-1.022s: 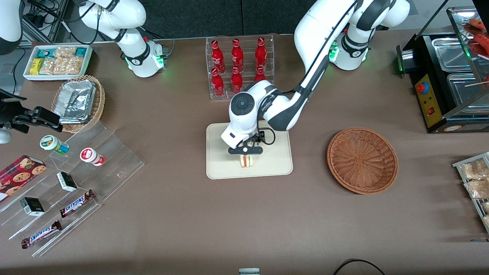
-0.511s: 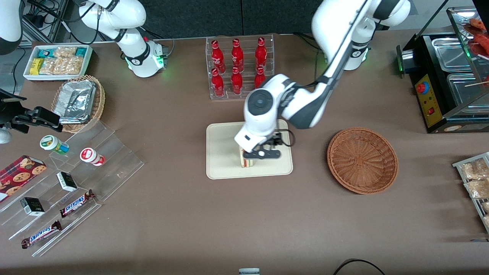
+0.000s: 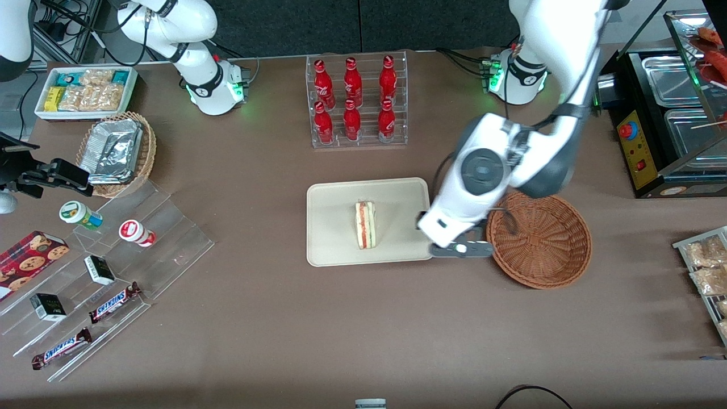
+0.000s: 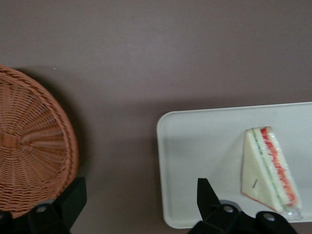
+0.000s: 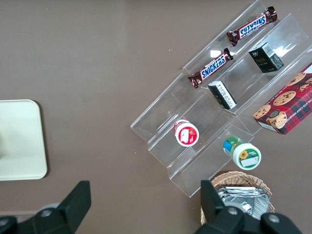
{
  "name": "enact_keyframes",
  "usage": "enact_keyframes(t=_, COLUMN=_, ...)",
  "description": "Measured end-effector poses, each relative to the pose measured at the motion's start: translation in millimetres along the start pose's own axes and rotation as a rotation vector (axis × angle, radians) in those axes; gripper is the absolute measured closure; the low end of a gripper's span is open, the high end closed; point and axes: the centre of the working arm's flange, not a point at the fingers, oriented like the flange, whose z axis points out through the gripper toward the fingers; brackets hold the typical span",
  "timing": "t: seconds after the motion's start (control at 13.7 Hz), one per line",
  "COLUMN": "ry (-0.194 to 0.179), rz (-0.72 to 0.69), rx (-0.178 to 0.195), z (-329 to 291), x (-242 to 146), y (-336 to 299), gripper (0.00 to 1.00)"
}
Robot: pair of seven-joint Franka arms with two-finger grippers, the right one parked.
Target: Place sandwich from basket to tray
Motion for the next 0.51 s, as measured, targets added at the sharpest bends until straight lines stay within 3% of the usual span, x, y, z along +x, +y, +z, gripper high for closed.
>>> enact_keyframes(t=0.22, ry=-0.017, rz=0.017, rx=-0.023, z=-9, x=6, y=-68, gripper=0.0)
enact_keyframes(t=0.51, ry=-0.005, rz=0.021, rx=-0.03, z=-29, x=1, y=-136, gripper=0.0)
